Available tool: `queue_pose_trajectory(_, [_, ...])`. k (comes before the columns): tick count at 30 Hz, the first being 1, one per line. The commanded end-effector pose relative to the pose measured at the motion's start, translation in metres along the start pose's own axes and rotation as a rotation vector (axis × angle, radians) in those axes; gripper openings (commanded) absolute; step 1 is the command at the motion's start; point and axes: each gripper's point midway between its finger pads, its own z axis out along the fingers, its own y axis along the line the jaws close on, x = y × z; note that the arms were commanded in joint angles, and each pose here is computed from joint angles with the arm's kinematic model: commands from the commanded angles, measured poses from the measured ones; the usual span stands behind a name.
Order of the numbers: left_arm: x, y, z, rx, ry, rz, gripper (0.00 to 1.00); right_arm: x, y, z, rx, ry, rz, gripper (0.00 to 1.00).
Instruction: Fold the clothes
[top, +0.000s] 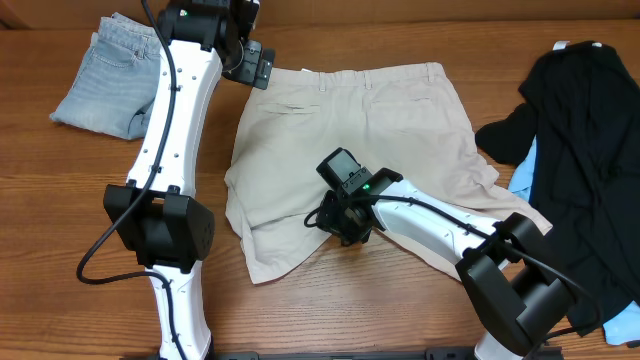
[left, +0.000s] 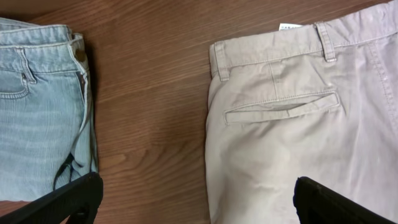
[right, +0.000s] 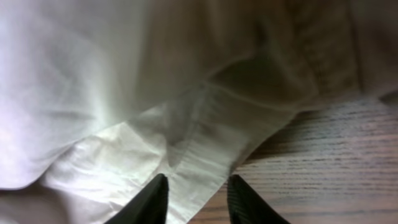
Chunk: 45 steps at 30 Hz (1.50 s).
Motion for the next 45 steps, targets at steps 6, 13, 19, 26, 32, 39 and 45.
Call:
queue_pose_trajectory(6, [-0.005,0.014,-0.009,-0.021,-0.028,-0.032,1.00,0.000,-0.007,0.007,0.031,-0.002,0.005,0.43])
queue_pose_trajectory(13, [-0.002,0.019,-0.005,-0.025,-0.017,-0.040,1.00,0.002,-0.011,0.019,0.050,0.020,0.011,0.43])
queue_pose_trajectory(19, [-0.001,0.019,-0.004,-0.025,-0.014,-0.040,1.00,0.004,-0.008,0.021,0.036,0.040,-0.004,0.21])
queue_pose_trajectory(26, [0.001,0.022,-0.004,-0.030,-0.004,-0.040,1.00,0.011,0.021,0.001,-0.038,0.100,-0.220,0.04])
queue_pose_trajectory(32, [0.004,0.023,-0.004,-0.030,0.005,-0.041,1.00,0.015,0.004,-0.030,0.090,0.107,-0.253,0.04])
queue_pose_trajectory(39, [0.002,0.022,-0.004,-0.027,-0.002,-0.043,1.00,-0.001,-0.001,-0.031,0.132,0.017,-0.262,0.45])
queue_pose_trajectory(45, [0.006,0.020,-0.004,-0.014,0.013,-0.044,1.00,-0.017,0.001,-0.011,0.139,-0.030,-0.193,0.54])
